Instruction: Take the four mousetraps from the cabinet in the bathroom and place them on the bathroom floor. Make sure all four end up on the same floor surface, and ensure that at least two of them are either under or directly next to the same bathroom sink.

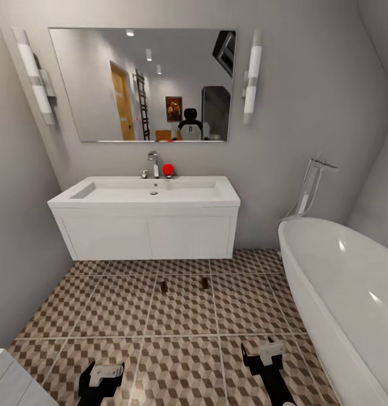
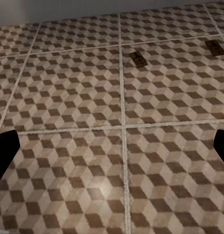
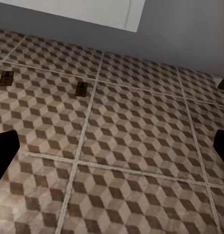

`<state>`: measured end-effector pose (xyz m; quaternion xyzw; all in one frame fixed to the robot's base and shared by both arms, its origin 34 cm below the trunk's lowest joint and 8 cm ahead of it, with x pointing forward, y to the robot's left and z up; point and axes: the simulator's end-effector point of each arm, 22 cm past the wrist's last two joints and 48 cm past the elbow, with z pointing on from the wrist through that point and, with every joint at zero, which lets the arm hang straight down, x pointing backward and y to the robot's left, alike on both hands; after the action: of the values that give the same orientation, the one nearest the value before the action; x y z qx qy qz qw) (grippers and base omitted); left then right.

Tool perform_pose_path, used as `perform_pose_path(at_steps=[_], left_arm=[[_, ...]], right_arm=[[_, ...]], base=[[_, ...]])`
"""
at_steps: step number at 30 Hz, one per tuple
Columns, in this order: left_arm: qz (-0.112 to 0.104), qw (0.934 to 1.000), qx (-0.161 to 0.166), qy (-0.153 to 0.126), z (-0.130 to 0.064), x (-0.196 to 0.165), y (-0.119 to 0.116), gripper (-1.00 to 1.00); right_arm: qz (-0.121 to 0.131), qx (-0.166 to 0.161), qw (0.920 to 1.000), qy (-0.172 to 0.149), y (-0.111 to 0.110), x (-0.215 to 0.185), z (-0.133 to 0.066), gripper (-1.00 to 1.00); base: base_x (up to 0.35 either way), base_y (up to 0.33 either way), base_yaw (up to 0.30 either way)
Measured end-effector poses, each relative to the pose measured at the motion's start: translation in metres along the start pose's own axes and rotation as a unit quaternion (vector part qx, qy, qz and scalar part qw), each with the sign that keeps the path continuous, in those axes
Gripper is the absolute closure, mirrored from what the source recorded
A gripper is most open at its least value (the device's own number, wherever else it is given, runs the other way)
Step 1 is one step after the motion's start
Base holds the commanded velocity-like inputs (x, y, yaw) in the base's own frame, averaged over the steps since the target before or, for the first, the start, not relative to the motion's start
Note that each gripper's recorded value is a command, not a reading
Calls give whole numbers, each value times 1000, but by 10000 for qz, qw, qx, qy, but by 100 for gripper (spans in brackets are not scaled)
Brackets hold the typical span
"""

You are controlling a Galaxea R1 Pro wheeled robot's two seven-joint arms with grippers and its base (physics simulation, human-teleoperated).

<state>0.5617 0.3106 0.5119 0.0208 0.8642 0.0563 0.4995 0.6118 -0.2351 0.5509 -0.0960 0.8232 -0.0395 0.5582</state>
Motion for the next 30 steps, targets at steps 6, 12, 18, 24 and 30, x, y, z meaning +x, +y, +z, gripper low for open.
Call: perform_pose_path(at_steps=[6,12,18,24,30], left_arm=[[-4,10000,-4,-47,-5,-15,2,-100],[-7,10000,-9,-94,-9,-30,3,-100],[-13,9999,-9,-141,-14,-44,5,-100],[-19,9998,-12,-188,-19,-59,6,-100],[-23,9997,-16,-236,-24,-73,7,-100]], right_arm=[[-2,10,10000,-44,-3,-15,-3,-100],[-5,19,10000,-86,-6,-31,-6,-100],[-7,29,9999,-132,-9,-46,-9,-100],[-9,39,9998,-178,-12,-61,-13,-100],[-6,44,9997,-226,-14,-76,-16,-100]], base=[[0,0,0],[0,0,0],[0,0,0],[0,0,0],[0,0,0]])
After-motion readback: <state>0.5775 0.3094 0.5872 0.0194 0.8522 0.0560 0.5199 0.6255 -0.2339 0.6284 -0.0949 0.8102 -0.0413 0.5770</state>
